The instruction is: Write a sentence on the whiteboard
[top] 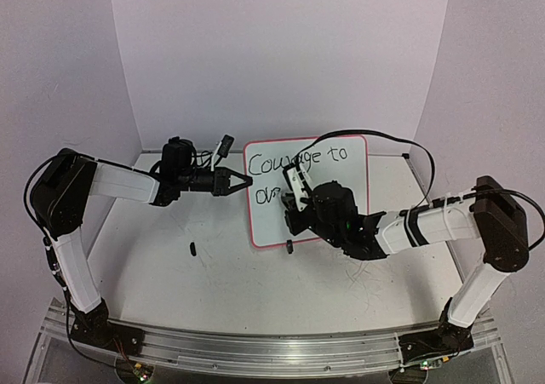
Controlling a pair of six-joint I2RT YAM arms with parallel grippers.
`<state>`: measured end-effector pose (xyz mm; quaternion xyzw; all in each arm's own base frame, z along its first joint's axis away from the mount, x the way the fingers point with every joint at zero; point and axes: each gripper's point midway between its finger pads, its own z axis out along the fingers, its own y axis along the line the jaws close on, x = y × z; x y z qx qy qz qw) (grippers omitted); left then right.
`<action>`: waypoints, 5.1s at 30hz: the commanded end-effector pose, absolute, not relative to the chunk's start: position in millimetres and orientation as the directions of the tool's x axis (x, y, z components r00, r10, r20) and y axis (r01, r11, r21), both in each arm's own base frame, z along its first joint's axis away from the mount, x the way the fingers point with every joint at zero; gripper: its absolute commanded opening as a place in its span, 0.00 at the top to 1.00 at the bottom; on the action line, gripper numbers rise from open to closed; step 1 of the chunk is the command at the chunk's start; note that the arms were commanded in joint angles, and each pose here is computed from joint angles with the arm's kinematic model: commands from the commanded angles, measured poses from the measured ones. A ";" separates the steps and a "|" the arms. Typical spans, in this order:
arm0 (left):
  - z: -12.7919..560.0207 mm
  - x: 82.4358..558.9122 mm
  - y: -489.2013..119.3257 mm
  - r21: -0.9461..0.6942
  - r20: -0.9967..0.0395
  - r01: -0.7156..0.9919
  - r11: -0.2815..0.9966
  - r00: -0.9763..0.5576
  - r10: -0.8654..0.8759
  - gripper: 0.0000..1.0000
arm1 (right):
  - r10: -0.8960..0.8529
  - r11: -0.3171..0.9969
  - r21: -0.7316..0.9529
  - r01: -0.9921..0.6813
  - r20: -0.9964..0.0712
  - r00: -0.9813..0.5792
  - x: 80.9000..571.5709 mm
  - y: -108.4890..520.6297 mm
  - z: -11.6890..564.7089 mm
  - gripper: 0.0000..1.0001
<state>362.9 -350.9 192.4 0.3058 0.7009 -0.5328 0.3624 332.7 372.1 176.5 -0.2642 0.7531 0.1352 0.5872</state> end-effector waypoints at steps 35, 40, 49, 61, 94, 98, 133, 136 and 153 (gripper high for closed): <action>219.2 351.2 -357.6 -0.461 -0.880 0.870 0.174 -0.474 0.041 1.00 | -0.205 0.823 -0.090 -0.561 -0.968 -0.146 333.2 353.2 200.0 1.00; 219.0 351.4 -357.7 -0.459 -0.880 0.871 0.175 -0.473 0.041 1.00 | -0.205 0.828 -0.103 -0.551 -0.970 -0.128 339.7 357.4 204.4 1.00; 218.9 351.5 -357.9 -0.460 -0.880 0.871 0.173 -0.473 0.042 1.00 | -0.216 0.827 -0.110 -0.551 -0.968 -0.130 342.5 360.8 200.1 1.00; 219.6 351.1 -357.9 -0.458 -0.881 0.872 0.173 -0.471 0.042 1.00 | -0.226 0.850 -0.113 -0.514 -0.960 -0.163 345.9 352.5 187.5 1.00; 218.0 351.5 -358.5 -0.463 -0.878 0.870 0.170 -0.477 0.044 1.00 | -0.209 0.851 -0.059 -0.521 -0.950 -0.233 326.5 351.1 166.8 1.00; 217.9 351.4 -358.5 -0.464 -0.878 0.869 0.170 -0.477 0.045 1.00 | -0.201 0.859 -0.067 -0.508 -0.956 -0.214 332.4 353.7 173.5 1.00; 217.9 350.9 -358.5 -0.459 -0.880 0.871 0.172 -0.473 0.045 1.00 | -0.150 0.836 -0.050 -0.546 -0.979 -0.139 323.5 321.8 217.2 1.00; 219.2 350.7 -357.9 -0.456 -0.882 0.872 0.176 -0.470 0.043 1.00 | -0.173 0.804 -0.062 -0.591 -0.976 -0.132 323.4 333.7 216.0 1.00; 217.5 351.1 -358.5 -0.455 -0.882 0.872 0.179 -0.469 0.045 1.00 | -0.183 0.831 -0.049 -0.555 -0.965 -0.189 324.2 326.4 195.2 1.00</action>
